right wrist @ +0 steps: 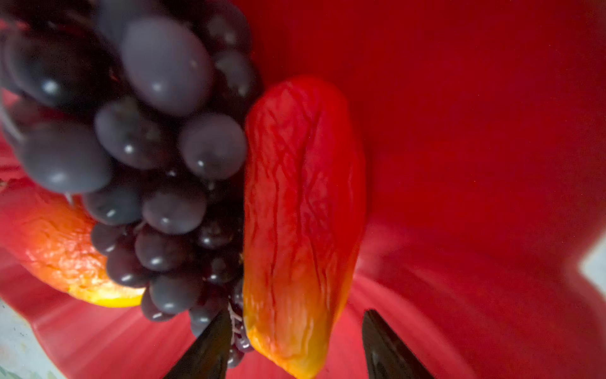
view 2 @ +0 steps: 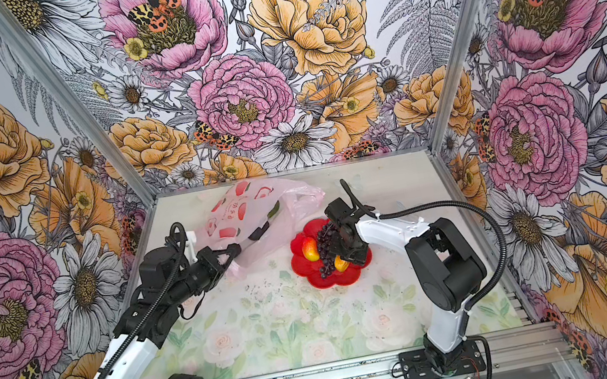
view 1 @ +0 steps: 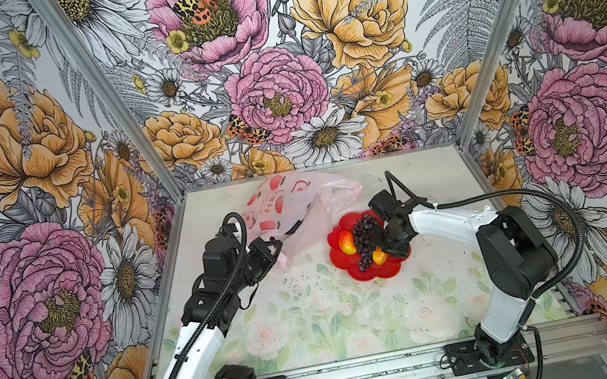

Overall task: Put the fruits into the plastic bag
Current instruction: 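Withdraw the right gripper from the bag to above the red-yellow mango, then grasp the red-yellow mango on the plate with the right gripper and lift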

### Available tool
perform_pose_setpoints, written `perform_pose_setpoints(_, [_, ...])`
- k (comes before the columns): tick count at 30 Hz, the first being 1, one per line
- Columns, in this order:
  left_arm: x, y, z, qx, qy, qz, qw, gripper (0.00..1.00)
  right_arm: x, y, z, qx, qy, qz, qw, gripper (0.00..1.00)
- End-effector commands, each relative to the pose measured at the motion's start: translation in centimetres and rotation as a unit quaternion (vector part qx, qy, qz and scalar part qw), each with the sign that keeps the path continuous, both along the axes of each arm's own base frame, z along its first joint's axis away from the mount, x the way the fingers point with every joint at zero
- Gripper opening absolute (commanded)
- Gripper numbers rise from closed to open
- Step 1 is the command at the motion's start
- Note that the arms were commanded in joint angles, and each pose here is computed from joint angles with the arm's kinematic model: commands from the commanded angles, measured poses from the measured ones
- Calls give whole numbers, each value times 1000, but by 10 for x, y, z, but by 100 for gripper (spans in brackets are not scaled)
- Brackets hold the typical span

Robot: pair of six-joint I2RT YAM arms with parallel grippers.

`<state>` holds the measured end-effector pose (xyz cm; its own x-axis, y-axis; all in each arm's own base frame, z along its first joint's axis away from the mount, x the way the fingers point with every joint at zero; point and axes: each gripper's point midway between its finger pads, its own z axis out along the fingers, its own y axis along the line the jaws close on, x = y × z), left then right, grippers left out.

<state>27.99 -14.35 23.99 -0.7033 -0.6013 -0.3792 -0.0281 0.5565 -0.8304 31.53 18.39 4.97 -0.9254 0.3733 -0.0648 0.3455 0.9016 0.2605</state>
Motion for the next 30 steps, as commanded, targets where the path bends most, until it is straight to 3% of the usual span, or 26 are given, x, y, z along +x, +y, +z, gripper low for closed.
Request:
perform_pose_setpoints(1, [-2,7,10,6,-11,13,1000,0,13,-1,-1,-12,-13,12,1000,67])
perform_pose_setpoints(9, [-5,13,7,3,-8,15,1000,0,16,0,-10,-16,-3,18,1000,63])
perform_pose_setpoints(17, [1,13,11,10,-15,8,1000,0,18,-3,8,-15,-29,14,999,25])
perform_pose_setpoints(30, [6,-2,13,11,-27,-14,999,0,-3,1,106,70,-134,48,987,22])
